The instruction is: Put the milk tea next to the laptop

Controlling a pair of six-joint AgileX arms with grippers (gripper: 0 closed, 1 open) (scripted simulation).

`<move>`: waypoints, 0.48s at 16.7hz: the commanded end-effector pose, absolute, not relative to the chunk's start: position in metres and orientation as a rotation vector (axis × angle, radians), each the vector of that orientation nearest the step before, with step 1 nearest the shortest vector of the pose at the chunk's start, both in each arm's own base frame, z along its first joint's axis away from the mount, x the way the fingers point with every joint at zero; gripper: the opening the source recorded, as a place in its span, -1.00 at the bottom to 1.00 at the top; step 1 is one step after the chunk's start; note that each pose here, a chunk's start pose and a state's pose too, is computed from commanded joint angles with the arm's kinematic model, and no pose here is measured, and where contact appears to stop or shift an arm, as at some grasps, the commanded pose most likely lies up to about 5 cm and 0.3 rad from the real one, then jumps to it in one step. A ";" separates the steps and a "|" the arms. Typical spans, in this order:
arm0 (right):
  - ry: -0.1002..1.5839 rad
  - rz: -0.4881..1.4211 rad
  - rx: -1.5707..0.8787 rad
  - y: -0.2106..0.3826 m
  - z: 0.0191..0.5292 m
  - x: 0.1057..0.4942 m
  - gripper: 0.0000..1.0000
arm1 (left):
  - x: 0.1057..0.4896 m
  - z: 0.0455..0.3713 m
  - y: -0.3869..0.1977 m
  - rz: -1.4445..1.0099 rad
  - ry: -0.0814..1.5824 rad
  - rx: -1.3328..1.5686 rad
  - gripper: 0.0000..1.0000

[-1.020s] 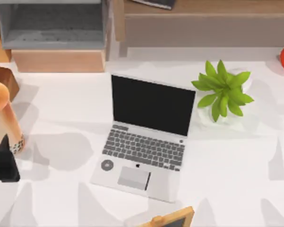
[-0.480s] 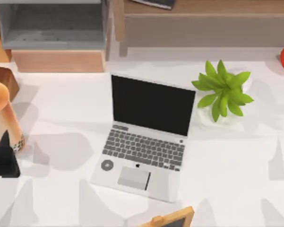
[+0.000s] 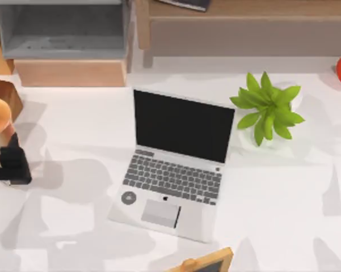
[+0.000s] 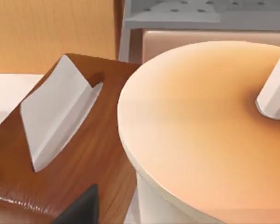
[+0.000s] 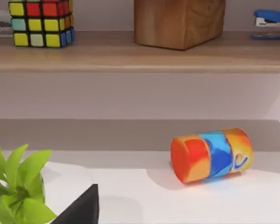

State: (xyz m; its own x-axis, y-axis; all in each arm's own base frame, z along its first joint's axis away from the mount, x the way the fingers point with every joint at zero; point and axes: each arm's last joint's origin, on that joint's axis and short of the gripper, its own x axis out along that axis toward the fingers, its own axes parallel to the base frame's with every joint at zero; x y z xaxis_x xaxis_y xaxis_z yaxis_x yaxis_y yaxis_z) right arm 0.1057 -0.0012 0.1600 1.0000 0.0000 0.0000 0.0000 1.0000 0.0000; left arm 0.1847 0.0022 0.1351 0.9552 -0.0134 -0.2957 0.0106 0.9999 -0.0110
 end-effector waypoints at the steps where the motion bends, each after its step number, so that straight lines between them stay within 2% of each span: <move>1: 0.000 0.000 0.000 -0.001 0.160 0.106 1.00 | 0.191 0.132 0.002 -0.012 0.300 -0.009 1.00; 8: 0.000 0.000 0.000 -0.001 0.160 0.106 1.00 | 0.209 0.117 0.001 -0.012 0.300 -0.009 1.00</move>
State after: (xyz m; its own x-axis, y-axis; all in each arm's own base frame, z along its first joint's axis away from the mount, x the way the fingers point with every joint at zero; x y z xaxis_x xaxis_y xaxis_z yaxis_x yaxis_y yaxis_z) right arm 0.1057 -0.0012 0.1600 1.0000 0.0000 0.0000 0.0000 1.0000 0.0000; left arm 0.2094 0.0011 0.1169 0.9552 -0.0134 -0.2957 0.0106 0.9999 -0.0110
